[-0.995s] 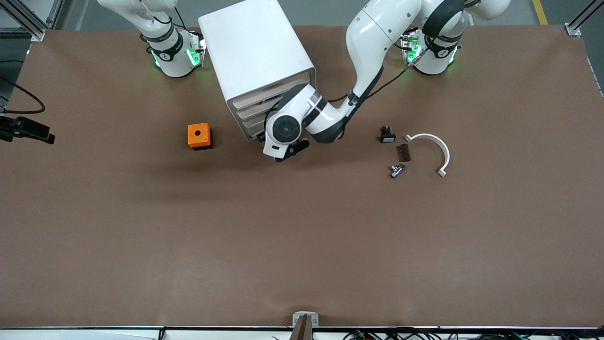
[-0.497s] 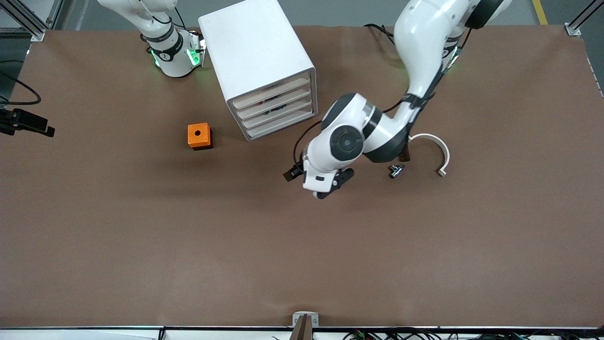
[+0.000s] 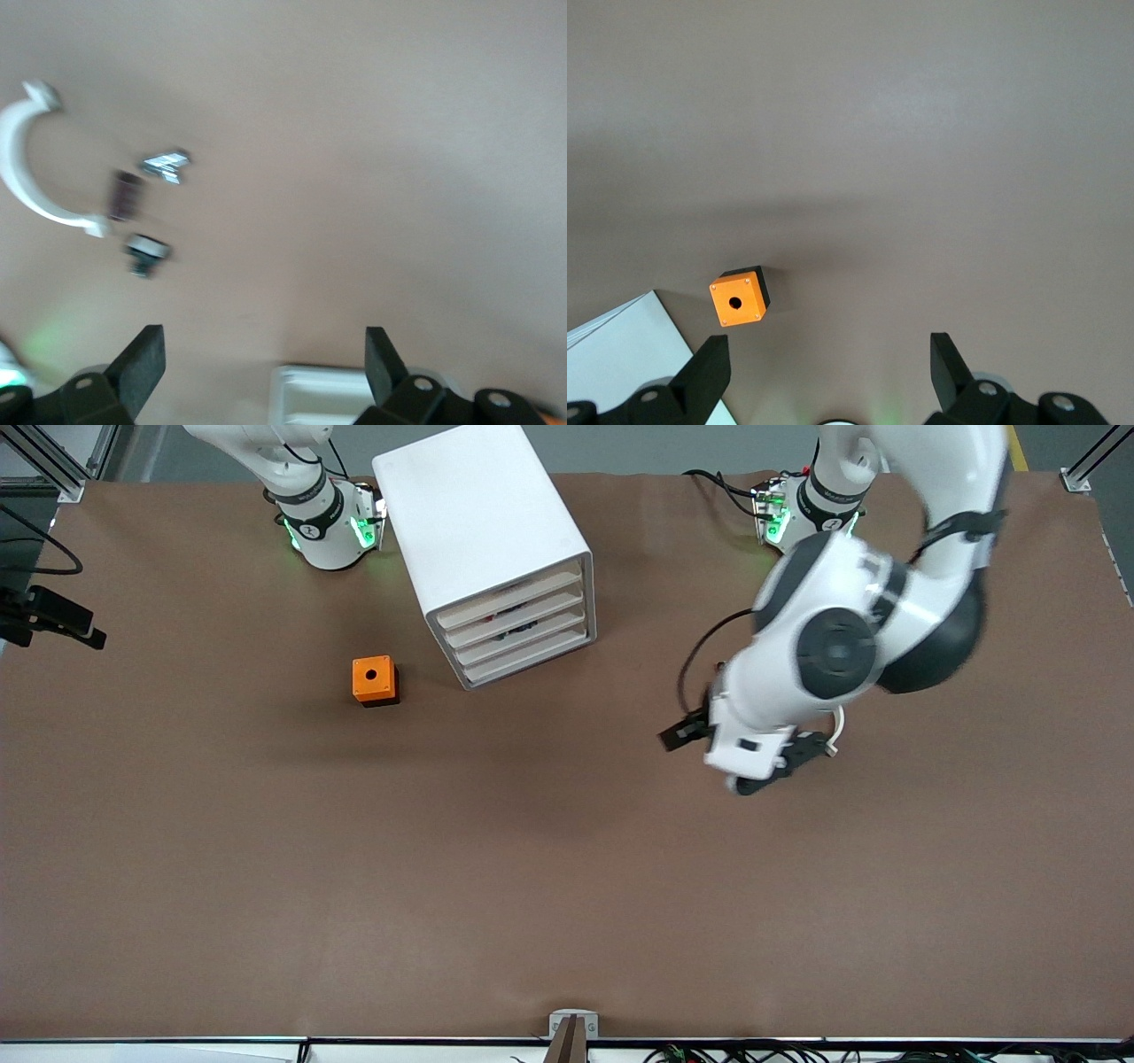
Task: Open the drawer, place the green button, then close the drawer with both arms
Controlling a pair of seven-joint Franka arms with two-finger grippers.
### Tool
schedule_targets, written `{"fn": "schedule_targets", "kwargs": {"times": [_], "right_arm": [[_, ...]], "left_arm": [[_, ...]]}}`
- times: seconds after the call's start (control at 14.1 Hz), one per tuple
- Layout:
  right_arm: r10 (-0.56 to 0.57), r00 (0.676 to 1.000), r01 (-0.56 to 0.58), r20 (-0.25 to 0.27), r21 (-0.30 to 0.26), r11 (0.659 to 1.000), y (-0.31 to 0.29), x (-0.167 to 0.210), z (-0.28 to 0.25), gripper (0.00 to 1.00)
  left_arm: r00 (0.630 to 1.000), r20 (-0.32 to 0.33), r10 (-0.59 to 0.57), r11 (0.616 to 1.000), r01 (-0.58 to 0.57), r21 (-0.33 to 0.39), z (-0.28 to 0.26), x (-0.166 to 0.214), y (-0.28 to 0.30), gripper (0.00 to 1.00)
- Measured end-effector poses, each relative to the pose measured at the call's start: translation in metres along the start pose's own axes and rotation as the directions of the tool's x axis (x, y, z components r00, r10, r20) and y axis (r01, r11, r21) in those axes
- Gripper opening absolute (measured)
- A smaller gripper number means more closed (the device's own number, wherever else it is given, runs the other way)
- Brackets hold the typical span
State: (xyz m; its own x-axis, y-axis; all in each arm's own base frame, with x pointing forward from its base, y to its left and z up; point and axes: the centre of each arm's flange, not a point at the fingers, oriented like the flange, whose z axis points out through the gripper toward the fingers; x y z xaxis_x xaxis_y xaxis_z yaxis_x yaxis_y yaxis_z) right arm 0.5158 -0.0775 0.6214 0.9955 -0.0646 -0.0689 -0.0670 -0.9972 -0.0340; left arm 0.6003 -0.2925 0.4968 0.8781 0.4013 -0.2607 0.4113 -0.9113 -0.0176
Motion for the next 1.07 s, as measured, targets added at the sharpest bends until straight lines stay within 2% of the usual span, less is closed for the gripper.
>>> {"fn": "schedule_targets", "kwargs": {"times": [0.28,0.71,0.92,1.07], "right_arm": [[0.002,1.000,-0.002,0.007,0.001,1.000,0.001,-0.004,-0.002,1.00],[-0.001,1.000,0.001,0.000,0.001,1.000,0.000,-0.009,-0.008,1.00],[-0.017,1.000,0.017,-0.007,-0.003,1.000,-0.009,-0.009,-0.011,1.00],[-0.020,1.000,0.020,-0.015,-0.004,1.000,-0.011,-0.010,-0.014,1.00]], "left_arm": [[0.985,0.037,0.168,0.986,-0.168,-0.001,-0.060,0.037,-0.105,1.00],[0.933,0.057,0.356,0.933,-0.358,0.030,-0.063,0.057,-0.202,1.00],[0.912,0.028,0.408,0.911,-0.409,0.043,-0.060,0.059,-0.234,1.00],[0.906,-0.030,0.423,0.906,-0.421,0.039,-0.056,0.060,-0.252,1.00]]}}
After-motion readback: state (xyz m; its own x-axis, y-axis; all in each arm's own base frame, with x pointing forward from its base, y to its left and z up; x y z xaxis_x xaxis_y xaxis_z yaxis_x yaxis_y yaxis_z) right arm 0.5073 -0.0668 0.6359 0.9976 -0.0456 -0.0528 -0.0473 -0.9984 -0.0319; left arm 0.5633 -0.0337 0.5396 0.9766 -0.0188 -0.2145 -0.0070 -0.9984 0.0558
